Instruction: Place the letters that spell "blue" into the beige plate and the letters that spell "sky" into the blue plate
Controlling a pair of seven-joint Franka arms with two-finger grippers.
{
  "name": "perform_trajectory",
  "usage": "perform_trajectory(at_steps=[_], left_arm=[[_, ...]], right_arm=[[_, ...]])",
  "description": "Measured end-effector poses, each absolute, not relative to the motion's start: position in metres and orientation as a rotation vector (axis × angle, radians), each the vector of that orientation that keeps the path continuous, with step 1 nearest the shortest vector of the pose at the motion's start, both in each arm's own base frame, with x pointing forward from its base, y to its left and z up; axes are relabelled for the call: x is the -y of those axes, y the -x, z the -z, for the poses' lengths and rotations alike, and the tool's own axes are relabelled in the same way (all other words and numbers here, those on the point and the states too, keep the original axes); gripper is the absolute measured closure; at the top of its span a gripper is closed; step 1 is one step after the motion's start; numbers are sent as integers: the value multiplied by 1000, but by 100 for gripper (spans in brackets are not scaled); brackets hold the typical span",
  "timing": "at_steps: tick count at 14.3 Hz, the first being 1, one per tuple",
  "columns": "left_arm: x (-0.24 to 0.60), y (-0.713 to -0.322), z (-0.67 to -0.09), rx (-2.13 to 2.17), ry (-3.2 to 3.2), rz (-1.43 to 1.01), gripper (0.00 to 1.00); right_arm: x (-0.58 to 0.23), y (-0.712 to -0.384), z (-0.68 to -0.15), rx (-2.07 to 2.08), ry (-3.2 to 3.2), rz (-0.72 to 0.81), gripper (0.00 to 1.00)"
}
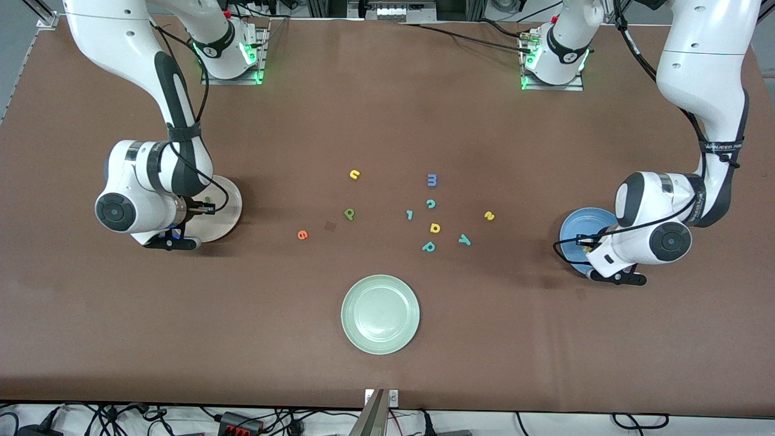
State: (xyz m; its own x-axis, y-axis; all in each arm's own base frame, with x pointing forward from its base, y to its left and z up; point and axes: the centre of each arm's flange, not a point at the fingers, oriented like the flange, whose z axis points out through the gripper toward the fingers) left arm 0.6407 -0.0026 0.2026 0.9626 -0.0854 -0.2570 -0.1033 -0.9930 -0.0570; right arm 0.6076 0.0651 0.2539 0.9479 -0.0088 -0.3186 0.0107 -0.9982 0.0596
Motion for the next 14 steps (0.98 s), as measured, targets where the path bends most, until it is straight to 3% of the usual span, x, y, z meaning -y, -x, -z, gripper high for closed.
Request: perform_trajectory(at_steps=[4, 6, 14], left_arm=[[57, -651, -228, -269, 3081, -313, 21], [108, -658, -256, -361, 3113, -231, 1], [205, -645, -261, -120, 3239, -266, 0]], right_arm=[[-191, -627, -296, -292, -3127, 373, 4], [-247, -626, -289, -444, -3137, 342, 0], [-385, -586, -232, -866, -3019, 133, 0]])
